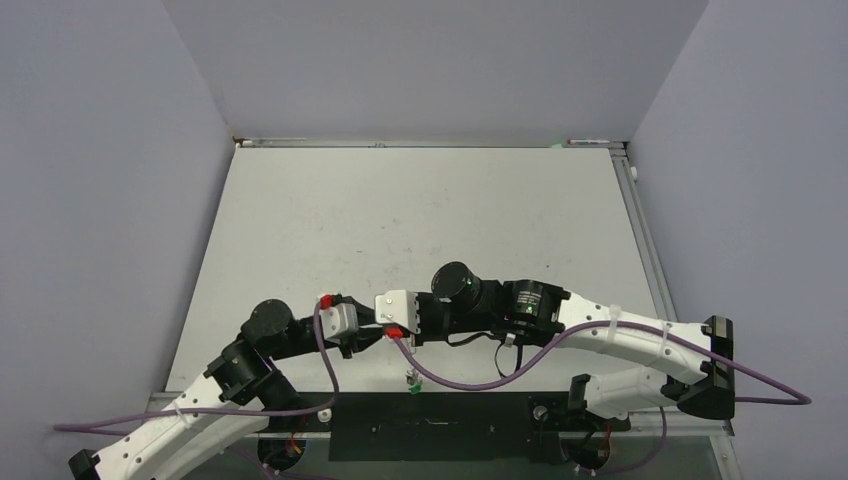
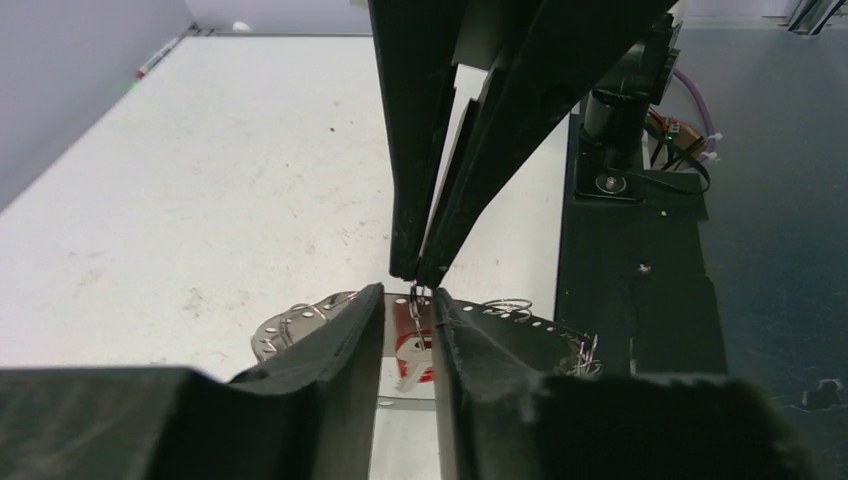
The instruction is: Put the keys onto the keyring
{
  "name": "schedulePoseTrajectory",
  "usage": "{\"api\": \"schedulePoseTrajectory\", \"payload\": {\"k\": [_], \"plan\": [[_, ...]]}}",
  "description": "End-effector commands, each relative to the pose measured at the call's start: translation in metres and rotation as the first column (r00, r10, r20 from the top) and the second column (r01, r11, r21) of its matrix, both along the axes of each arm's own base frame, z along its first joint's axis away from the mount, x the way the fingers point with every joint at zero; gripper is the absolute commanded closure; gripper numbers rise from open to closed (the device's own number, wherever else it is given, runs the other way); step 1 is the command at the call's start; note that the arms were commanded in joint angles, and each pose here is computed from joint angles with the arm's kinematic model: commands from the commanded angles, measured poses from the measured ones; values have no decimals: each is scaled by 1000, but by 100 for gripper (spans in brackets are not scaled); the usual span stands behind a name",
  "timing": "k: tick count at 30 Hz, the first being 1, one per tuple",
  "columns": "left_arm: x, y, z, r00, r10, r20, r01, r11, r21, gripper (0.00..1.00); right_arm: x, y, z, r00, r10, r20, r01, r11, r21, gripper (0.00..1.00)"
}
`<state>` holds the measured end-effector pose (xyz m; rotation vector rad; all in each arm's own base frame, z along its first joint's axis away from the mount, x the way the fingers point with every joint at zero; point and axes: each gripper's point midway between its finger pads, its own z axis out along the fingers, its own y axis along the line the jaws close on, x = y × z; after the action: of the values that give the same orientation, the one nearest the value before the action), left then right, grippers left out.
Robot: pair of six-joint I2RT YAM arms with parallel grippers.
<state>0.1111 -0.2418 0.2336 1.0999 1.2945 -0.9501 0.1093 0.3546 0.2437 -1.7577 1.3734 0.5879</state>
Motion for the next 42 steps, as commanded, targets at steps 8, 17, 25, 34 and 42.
{"api": "schedulePoseTrajectory", "payload": {"k": [8,17,25,34,42], "plan": [[-5,12,59,990,34,140,-10,986,-168,63,-7,-7,47,1000,-26,15,20,943,333,95],[-16,5,57,989,-45,139,69,983,-173,72,-12,-21,86,998,-53,22,31,818,575,95],[-25,6,64,984,-79,160,112,971,-211,71,-12,-16,88,999,-51,4,37,781,624,95],[-24,5,63,985,-78,156,110,972,-206,83,-14,-6,90,1000,-22,1,16,777,630,95],[-21,5,63,986,-67,153,97,974,-203,100,-16,-4,90,1000,-11,1,8,780,625,95]]}}
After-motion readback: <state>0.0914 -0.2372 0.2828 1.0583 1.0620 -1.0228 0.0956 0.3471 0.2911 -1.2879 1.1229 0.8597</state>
